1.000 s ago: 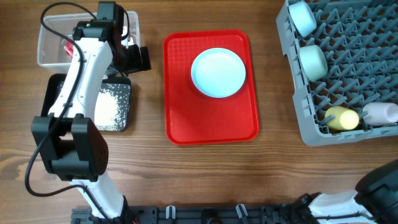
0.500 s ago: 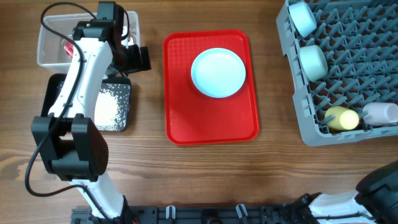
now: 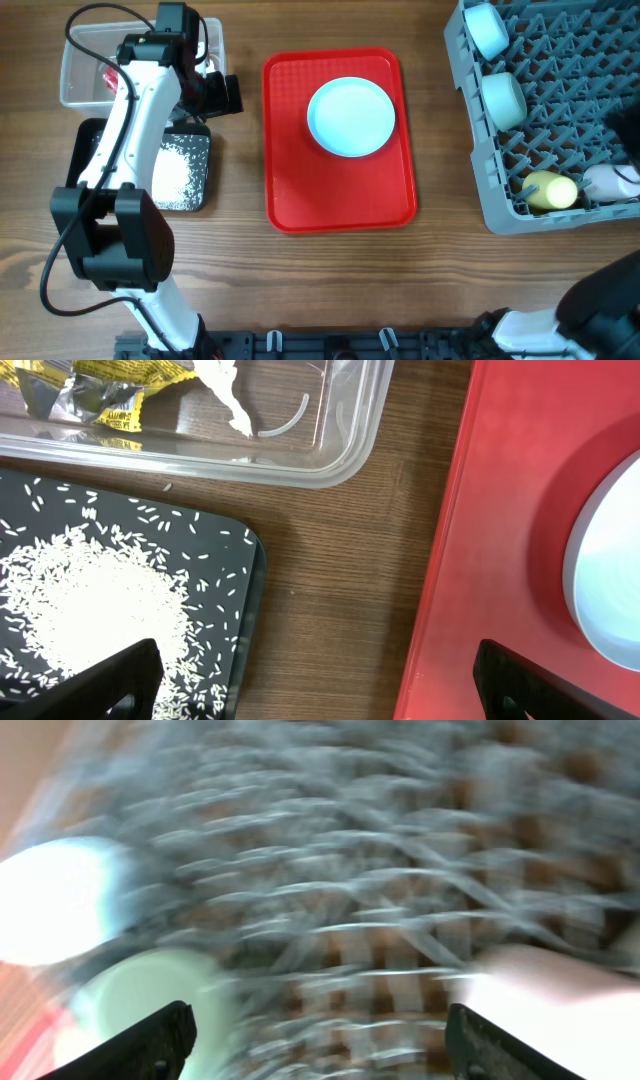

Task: Sort waste into correct bins and load items into the dishwasher rack
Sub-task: 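Grasp the rim of the light blue plate with the right gripper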

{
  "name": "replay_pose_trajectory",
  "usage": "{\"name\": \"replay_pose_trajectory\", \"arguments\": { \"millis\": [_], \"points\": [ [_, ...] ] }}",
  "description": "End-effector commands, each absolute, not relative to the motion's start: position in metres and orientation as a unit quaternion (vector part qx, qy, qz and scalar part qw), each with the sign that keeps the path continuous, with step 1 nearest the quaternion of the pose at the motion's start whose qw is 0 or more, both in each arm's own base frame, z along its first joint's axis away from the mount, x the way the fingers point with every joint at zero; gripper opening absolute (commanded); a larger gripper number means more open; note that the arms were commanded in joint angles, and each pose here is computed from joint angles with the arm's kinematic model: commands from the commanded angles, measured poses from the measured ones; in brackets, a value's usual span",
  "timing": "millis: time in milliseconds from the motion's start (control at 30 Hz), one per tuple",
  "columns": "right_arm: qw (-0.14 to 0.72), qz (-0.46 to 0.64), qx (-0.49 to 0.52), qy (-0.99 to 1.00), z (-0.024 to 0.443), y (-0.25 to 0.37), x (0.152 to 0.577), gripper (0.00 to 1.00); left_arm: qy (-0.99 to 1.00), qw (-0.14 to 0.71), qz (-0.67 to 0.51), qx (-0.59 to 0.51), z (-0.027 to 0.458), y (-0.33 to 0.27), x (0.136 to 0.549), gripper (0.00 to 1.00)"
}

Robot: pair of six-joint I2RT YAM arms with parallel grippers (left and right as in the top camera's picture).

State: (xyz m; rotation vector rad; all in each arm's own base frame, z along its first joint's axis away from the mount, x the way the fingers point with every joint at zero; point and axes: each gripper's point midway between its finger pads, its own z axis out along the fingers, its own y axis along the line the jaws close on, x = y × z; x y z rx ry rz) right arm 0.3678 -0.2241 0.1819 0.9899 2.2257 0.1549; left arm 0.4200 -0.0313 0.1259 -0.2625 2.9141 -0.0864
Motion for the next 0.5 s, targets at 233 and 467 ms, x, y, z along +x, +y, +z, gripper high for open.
{"name": "replay_pose_trajectory", "arguments": {
  "millis": [233,467],
  "points": [
    [0.368,0.188,0.097,0.906,0.233,0.042,0.429,0.86,0.990,0.099,-0.033,-0.098,0.121,-0.030,0.419,1.00],
    [0.228,0.177,0.062,0.955,0.082,0.139,0.452,0.85,0.990,0.099,-0.033,-0.098,0.121,-0.030,0.419,1.00]
  ]
}}
